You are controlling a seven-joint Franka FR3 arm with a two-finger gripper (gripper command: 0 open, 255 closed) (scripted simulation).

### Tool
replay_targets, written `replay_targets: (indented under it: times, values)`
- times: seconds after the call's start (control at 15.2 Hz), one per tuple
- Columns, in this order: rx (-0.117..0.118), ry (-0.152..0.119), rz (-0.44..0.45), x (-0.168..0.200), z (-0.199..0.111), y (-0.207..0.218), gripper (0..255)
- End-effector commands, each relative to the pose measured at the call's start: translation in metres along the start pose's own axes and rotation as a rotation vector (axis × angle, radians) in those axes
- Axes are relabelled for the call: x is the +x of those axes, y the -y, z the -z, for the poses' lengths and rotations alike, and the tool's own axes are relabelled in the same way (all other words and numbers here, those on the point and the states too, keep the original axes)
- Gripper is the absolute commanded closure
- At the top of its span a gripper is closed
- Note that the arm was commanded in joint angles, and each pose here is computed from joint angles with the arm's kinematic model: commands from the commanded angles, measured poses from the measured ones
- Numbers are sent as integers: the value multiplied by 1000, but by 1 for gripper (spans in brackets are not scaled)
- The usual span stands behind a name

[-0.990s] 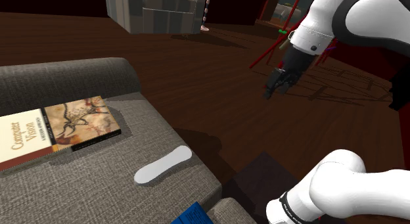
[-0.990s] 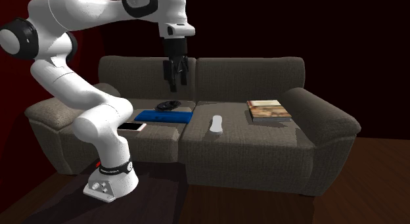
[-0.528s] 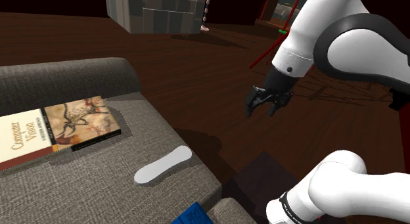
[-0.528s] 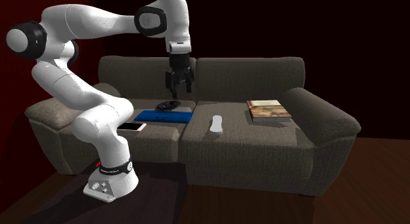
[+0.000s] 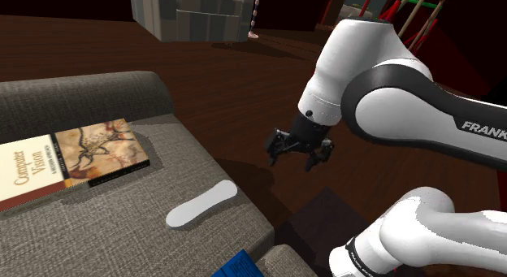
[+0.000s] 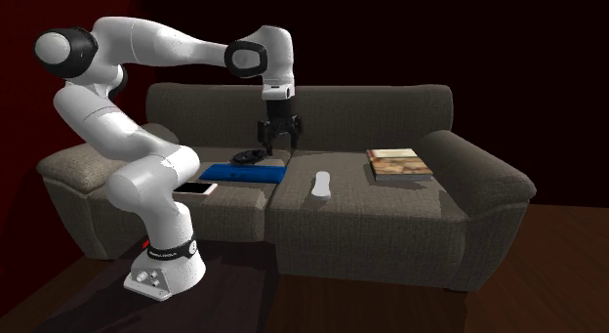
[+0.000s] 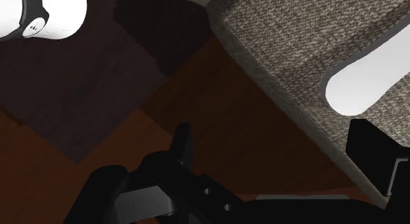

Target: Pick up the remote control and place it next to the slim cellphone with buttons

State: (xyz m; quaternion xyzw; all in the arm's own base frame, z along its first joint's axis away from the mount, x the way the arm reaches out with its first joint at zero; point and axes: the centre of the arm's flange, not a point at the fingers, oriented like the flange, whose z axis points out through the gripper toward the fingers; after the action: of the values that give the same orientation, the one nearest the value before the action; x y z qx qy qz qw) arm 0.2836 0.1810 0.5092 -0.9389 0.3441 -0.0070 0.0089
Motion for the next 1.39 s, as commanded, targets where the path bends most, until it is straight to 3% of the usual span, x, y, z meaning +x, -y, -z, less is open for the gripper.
replay_targets:
  times: [0.0, 0.53, 1.06, 1.32]
  values:
    - [-3, 1, -88, -11, -16, 20, 0]
    - [-20, 4, -409, -28, -75, 107, 0]
    - [-37, 6, -730, -18, -135, 195, 0]
    - [-38, 6, -753, -16, -156, 201, 0]
